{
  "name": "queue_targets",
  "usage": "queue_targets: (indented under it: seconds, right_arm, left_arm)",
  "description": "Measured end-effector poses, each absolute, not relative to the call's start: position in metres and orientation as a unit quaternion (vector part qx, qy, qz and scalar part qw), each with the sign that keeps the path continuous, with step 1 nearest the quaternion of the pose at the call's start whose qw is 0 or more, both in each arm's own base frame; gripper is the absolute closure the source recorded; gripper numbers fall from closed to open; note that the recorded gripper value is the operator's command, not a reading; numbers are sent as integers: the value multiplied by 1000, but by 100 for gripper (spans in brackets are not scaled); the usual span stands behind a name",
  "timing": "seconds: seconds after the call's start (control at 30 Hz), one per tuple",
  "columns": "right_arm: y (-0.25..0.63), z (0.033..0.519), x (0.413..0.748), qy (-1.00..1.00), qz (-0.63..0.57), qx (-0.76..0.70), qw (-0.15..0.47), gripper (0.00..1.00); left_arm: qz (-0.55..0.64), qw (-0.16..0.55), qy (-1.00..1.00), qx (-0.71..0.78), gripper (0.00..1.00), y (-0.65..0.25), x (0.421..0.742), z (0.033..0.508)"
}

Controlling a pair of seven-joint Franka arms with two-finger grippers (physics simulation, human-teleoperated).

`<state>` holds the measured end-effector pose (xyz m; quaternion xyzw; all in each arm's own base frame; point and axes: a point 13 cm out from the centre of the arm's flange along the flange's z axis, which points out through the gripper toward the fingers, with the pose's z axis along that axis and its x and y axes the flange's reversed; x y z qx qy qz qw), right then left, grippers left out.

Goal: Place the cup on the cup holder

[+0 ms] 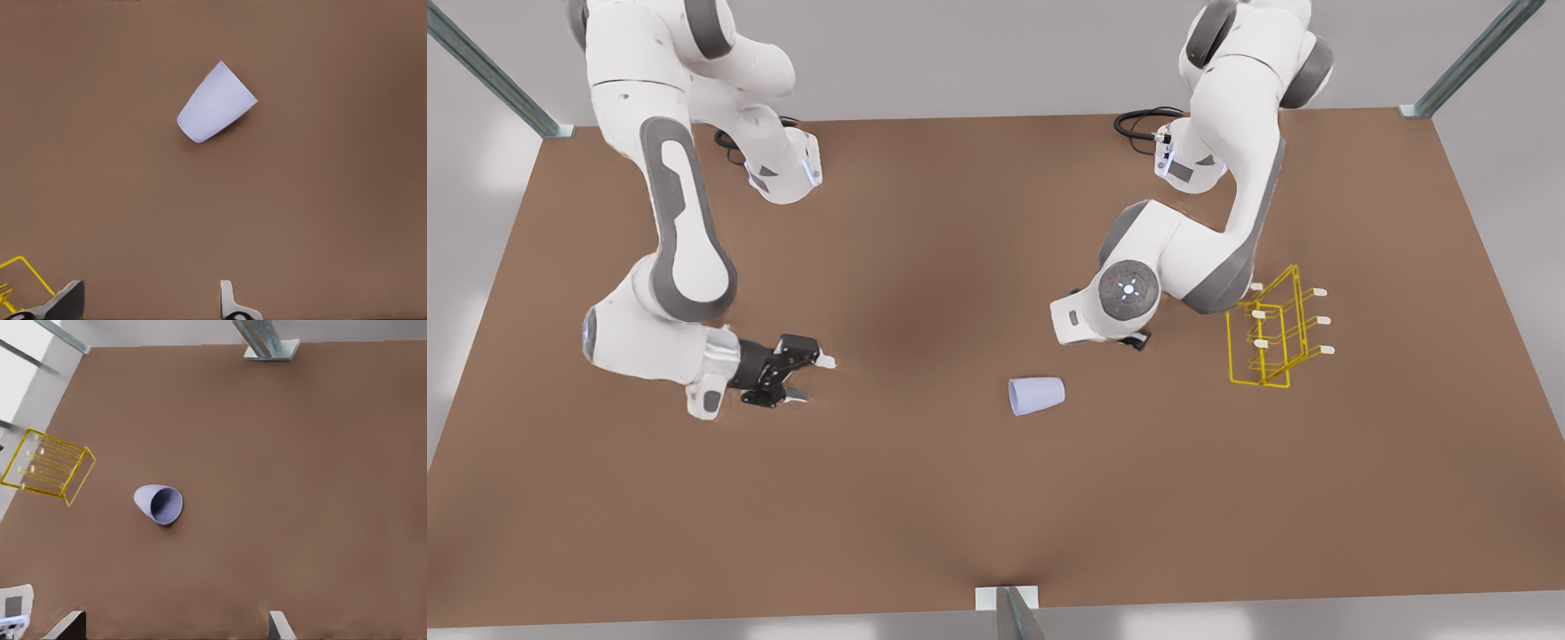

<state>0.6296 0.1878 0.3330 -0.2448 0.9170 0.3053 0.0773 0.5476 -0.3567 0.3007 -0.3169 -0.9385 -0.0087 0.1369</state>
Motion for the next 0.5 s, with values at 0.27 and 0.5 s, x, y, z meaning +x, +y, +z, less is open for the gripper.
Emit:
queue_targets:
  seconds: [0.27,0.5]
  right_arm:
    - [27,473,607,971,39,-234,12,0]
    - [6,478,597,985,2,-168,-30,0]
  left_arm:
    - [29,71,-883,-464,0,-439,573,157]
    - [43,-15,-845,-533,0,-461,610,147]
